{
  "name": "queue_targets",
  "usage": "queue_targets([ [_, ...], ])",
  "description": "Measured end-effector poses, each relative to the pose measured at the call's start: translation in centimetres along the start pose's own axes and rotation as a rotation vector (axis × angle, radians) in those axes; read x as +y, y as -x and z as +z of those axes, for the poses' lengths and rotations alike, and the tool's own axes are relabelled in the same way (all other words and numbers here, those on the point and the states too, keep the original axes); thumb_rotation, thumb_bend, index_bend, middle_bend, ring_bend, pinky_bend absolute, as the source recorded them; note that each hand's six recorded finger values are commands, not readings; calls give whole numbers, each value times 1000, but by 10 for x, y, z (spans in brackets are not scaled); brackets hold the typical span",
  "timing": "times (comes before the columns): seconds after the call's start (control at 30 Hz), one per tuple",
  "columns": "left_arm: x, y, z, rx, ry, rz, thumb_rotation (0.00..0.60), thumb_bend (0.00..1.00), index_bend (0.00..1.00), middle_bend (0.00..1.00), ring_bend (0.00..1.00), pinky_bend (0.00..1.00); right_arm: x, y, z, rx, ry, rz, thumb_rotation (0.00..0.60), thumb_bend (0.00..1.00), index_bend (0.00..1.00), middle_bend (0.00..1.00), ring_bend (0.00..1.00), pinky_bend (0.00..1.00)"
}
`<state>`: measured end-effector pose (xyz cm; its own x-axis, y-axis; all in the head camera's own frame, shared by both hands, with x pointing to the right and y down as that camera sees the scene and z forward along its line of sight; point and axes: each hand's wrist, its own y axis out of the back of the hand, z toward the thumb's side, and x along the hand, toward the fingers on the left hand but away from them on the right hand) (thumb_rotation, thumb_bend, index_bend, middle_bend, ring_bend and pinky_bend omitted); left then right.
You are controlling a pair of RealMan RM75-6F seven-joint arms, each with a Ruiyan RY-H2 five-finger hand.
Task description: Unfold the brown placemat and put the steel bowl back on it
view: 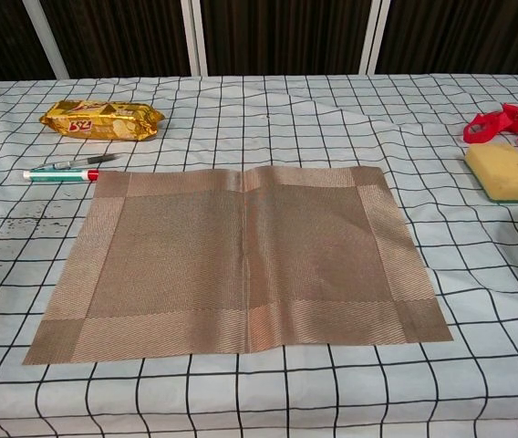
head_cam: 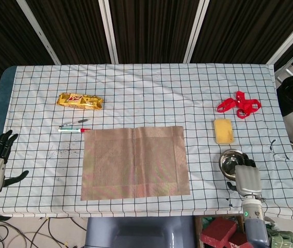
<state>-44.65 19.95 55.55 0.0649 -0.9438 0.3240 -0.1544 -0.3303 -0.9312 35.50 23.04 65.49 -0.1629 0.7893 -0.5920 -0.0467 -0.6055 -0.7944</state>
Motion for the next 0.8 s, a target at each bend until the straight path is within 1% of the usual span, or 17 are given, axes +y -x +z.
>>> queue_targets([
  [0.23, 0, 0, 0, 0, 1, 0, 600, 16, 0, 0, 0, 0, -7, 9, -4, -40, -44, 38, 600, 220, 425, 179, 81, 180],
  [0.37, 1, 1, 0, 2, 3, 3, 600, 16, 0, 0, 0, 0, -9, 15, -2, -41, -68, 54, 600, 276, 482, 222, 120, 200],
  [0.53, 1, 0, 0, 4, 5, 1, 600, 17, 0, 0, 0, 0, -13, 19, 2, -30, -104, 56, 600, 318, 558, 284, 161, 245],
  [0.67, 1, 0, 0, 5, 6, 0, 600, 16, 0, 0, 0, 0, -14, 20, 4, -22, -108, 57, 600, 368, 694, 360, 201, 261],
  [0.7, 1, 0, 0, 5, 6, 0, 600, 16, 0, 0, 0, 0, -14, 20, 5, -17, -108, 52, 600, 379, 741, 380, 212, 270],
  [0.8, 1, 0, 0, 5, 7, -1, 600, 16, 0, 0, 0, 0, -11, 20, 9, 0, -97, 27, 600, 404, 825, 420, 227, 279],
])
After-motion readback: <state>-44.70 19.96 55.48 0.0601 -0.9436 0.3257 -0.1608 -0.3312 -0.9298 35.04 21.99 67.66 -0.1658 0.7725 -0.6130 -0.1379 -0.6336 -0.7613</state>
